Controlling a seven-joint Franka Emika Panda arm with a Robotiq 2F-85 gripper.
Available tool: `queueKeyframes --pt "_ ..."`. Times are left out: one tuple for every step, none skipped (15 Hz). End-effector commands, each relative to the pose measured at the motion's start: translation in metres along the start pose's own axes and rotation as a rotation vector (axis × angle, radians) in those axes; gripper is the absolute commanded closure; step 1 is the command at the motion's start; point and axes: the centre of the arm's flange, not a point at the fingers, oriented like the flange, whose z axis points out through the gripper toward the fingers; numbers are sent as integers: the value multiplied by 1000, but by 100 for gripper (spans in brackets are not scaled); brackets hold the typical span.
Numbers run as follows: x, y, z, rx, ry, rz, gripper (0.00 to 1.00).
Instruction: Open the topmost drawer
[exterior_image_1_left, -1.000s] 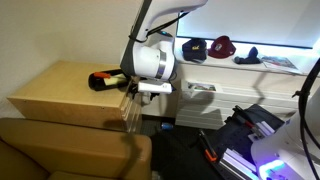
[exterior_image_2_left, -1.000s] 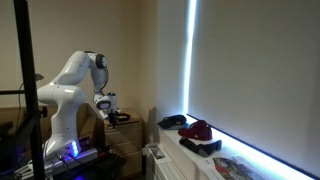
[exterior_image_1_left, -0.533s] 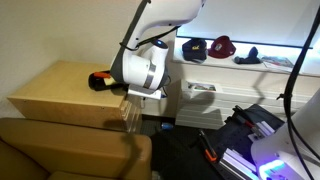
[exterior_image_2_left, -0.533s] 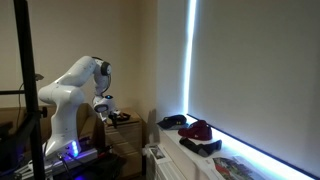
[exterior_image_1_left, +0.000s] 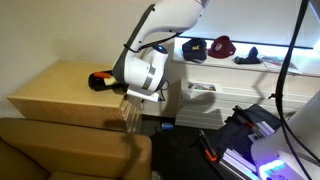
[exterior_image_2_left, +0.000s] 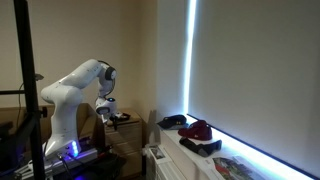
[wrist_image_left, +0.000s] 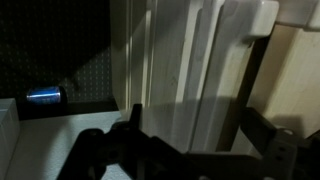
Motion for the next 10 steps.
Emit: queueKeyframes --pt "-2 3 16 39 -33 -13 0" --pt "-3 4 21 54 -43 -12 0" --pt "-5 4 28 79 -52 6 0" --pt "-5 4 28 93 -53 15 0" --pt "-4 4 29 108 -55 26 0" --pt "-2 5 29 126 -60 37 0" --pt "-2 7 29 146 -58 57 0" --pt "-1 10 32 165 -49 70 0" --pt "-1 12 35 173 -52 79 0" --pt "-1 11 39 159 -41 76 0"
